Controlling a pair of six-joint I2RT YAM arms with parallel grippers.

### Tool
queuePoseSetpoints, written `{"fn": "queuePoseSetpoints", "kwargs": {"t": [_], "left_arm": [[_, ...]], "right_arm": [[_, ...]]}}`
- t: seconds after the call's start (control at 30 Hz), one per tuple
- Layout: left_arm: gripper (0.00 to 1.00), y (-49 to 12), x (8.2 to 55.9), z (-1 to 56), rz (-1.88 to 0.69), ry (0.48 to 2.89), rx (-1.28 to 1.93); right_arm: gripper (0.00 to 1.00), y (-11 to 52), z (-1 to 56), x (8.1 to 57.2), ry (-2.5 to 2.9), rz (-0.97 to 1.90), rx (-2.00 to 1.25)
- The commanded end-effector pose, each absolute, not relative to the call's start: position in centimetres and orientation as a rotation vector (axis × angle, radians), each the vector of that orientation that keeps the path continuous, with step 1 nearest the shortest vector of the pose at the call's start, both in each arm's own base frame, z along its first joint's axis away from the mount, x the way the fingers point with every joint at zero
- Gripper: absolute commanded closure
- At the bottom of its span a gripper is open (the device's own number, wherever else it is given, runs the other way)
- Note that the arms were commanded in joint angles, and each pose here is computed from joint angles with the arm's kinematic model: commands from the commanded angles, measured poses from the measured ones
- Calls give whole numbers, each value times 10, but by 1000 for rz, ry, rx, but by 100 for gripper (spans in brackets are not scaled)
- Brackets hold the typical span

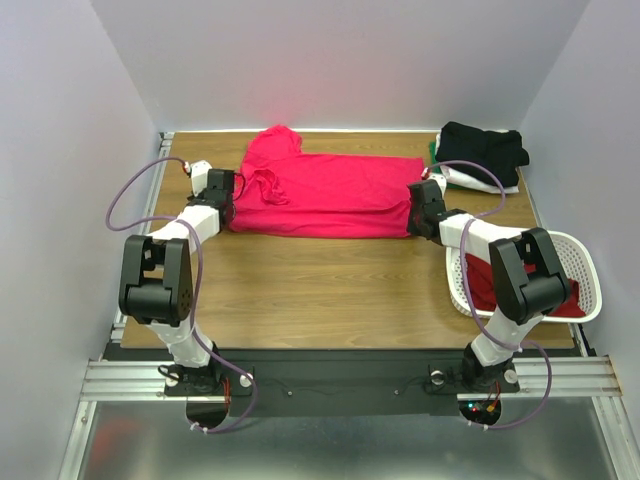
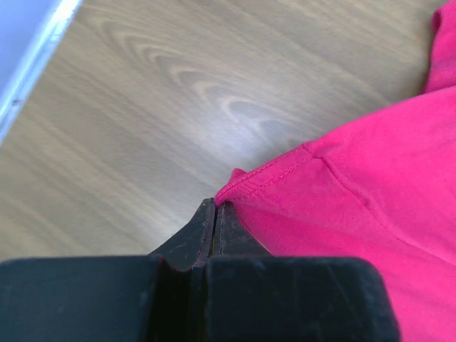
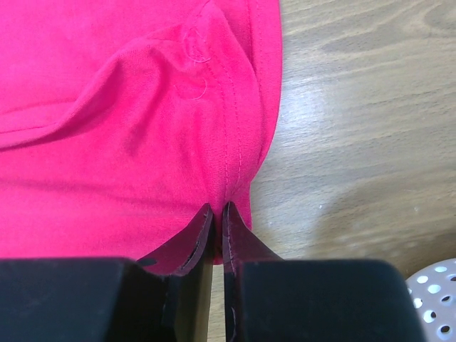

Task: Fold and stack the t-shirts
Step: Fold the tshirt

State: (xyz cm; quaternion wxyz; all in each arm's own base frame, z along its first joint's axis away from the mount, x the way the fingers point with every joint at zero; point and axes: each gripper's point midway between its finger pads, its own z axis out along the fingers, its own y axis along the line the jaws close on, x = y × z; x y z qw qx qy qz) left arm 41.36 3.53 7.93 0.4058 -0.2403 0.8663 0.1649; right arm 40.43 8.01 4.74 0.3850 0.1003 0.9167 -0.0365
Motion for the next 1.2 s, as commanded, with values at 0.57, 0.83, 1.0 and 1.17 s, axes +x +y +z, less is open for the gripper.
{"fn": "queuePoseSetpoints", "kwargs": {"t": [0.57, 0.83, 1.0, 1.17], "left_arm": [[58, 53, 377, 138, 921, 2089, -621], [19, 38, 372, 175, 809, 2012, -644], [19, 8, 386, 183, 625, 1998, -585], [19, -16, 395, 188, 426, 1995, -525]], "right_arm": [[86, 69, 60, 414, 2273, -150, 287], [40, 81, 66, 413, 2281, -74, 237], [28, 90, 68, 416, 2290, -29, 187], [22, 95, 68, 418, 2291, -26, 164]]}}
